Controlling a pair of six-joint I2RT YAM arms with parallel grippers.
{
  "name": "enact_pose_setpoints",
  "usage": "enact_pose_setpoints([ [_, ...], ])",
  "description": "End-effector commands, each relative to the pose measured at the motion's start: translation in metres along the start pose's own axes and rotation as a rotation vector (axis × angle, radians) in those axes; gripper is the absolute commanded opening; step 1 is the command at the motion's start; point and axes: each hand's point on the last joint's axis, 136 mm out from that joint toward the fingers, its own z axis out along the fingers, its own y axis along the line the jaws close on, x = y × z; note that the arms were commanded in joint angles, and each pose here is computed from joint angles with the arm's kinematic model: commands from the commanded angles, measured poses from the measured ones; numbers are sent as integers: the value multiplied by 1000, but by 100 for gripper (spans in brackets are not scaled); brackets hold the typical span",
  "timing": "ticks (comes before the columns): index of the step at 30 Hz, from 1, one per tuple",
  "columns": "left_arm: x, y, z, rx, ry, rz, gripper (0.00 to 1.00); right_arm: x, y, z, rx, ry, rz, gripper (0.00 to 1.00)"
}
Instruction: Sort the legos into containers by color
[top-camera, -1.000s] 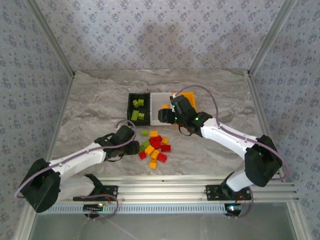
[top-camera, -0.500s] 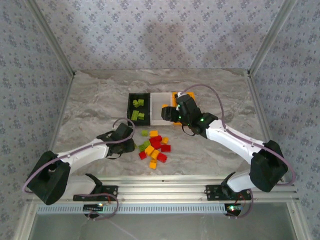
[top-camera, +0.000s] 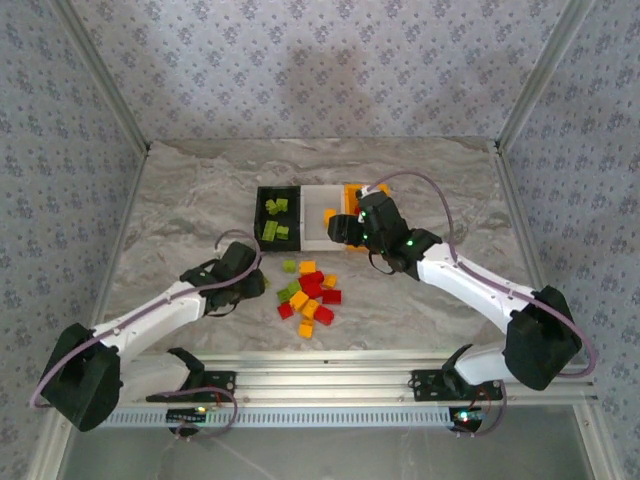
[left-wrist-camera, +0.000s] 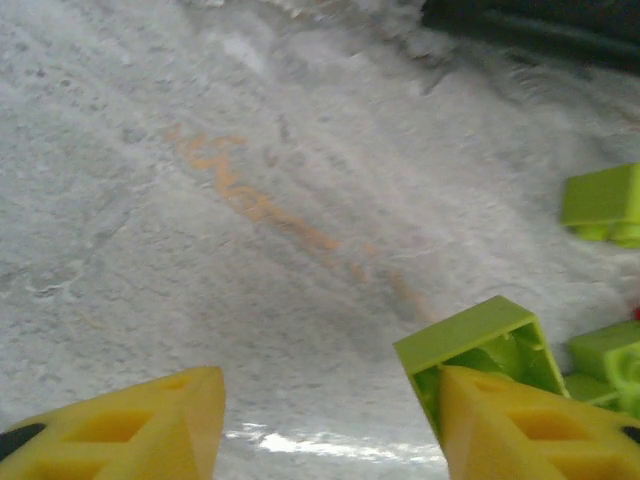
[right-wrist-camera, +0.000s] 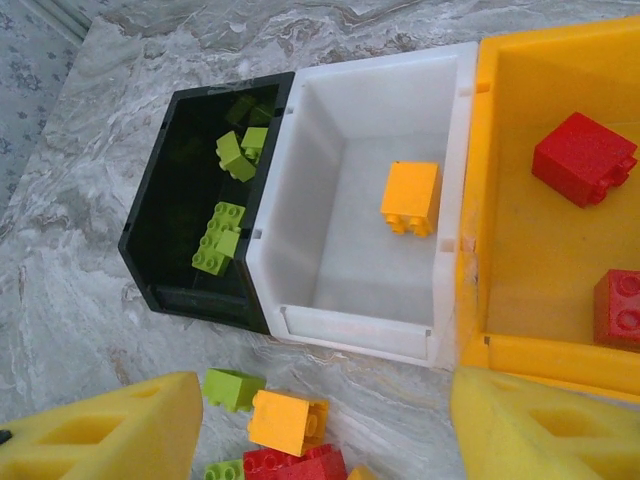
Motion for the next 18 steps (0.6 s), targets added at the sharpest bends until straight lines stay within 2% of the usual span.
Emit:
enact_pose_setpoints([
  [1,-5,-5,6,-17,6,25,62,-4,-2,-5,-3,-21,23,68],
  [5,0,-5,12,-37,31,25,62,-1,-3,-5,2,-12,25,68],
  [11,-7,-13,-5,27,3,9,63,6,-4,-2,-4,10,31,69],
  [14,-1,-19,-6,55,44,27,73,13,-1,3,-8,34,23,68],
  [16,7,-19,-4,61,88,35,74,20,1,7,-14,56,14,68],
  [18,11,-29,-7,132,100,24,74,31,13,14,-70,99,-8,69],
])
